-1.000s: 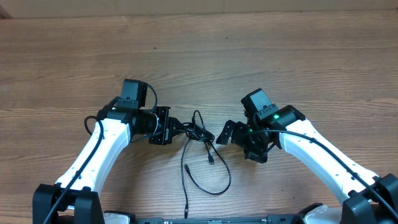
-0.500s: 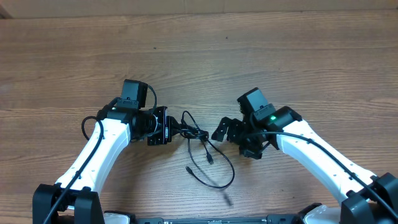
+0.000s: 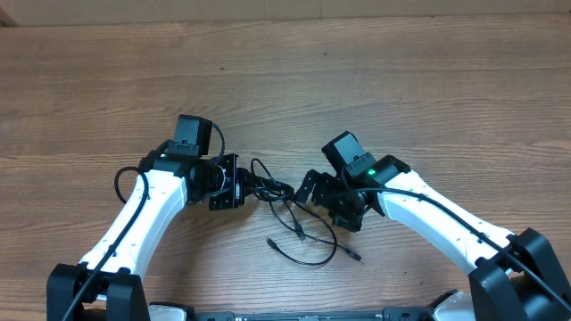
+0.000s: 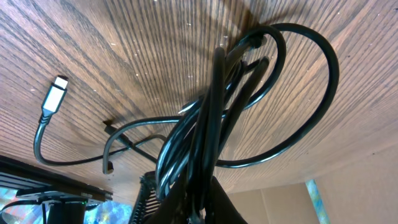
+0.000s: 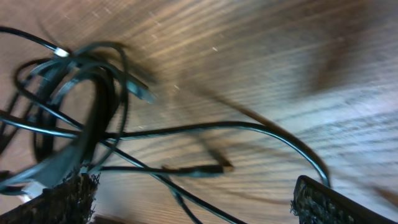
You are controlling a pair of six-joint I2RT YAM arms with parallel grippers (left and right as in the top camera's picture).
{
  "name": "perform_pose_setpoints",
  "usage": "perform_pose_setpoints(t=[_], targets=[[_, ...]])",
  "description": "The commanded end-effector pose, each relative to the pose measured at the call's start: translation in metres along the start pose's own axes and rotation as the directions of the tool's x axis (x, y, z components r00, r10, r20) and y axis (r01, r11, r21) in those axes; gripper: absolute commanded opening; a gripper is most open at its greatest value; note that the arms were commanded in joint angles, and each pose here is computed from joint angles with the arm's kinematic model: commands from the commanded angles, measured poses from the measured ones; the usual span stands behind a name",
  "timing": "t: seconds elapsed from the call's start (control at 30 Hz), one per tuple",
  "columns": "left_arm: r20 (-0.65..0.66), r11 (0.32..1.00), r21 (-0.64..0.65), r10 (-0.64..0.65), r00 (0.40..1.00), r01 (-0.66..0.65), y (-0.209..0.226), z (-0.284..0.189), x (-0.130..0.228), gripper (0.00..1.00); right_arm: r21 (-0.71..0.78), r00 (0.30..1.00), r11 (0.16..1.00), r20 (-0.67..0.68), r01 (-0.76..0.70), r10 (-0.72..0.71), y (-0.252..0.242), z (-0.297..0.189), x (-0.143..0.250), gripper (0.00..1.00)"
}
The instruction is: Untangle cables
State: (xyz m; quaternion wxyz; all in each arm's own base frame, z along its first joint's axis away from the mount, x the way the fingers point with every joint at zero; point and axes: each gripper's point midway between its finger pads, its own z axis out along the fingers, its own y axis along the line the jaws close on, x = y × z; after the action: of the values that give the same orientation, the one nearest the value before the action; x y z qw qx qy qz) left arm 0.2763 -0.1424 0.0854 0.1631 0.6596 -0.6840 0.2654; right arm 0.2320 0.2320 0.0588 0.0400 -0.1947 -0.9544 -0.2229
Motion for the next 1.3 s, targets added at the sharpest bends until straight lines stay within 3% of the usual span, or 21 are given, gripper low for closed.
perform_pose_setpoints(t=[0.0,0.27,0.43,0.67,0.97,1.27], targets=[[0.013,0.999,0.045,0.003,1.000,-0.003,-0.010,-0.011,0.002,0.09,-0.009,0.999,0.999,0.019,-0.034,0.035,0.003,0.001,-0.003,1.00],[0.013,0.999,0.045,0.002,1.000,-0.003,-0.010,-0.011,0.002,0.09,0.067,0.998,0.995,-0.018,-0.067,0.068,-0.013,0.021,-0.001,1.00],[0.013,0.999,0.045,0.004,1.000,-0.004,-0.010,-0.011,0.002,0.09,0.034,0.996,0.997,-0.061,-0.067,0.069,-0.006,0.032,0.001,1.00],[0.068,0.993,0.040,0.110,0.992,-0.113,-0.010,-0.011,-0.007,0.04,0.017,0.996,0.997,-0.052,-0.079,0.079,-0.004,0.030,-0.006,0.99],[0.120,0.988,0.006,0.154,0.981,-0.156,-0.003,-0.011,-0.017,0.04,-0.134,0.986,0.991,-0.170,-0.022,-0.002,0.026,0.026,0.011,0.99],[0.119,0.985,-0.007,0.172,0.978,-0.173,0.000,-0.011,-0.017,0.04,-0.216,0.988,0.976,-0.142,0.026,-0.057,0.045,0.024,0.005,1.00]])
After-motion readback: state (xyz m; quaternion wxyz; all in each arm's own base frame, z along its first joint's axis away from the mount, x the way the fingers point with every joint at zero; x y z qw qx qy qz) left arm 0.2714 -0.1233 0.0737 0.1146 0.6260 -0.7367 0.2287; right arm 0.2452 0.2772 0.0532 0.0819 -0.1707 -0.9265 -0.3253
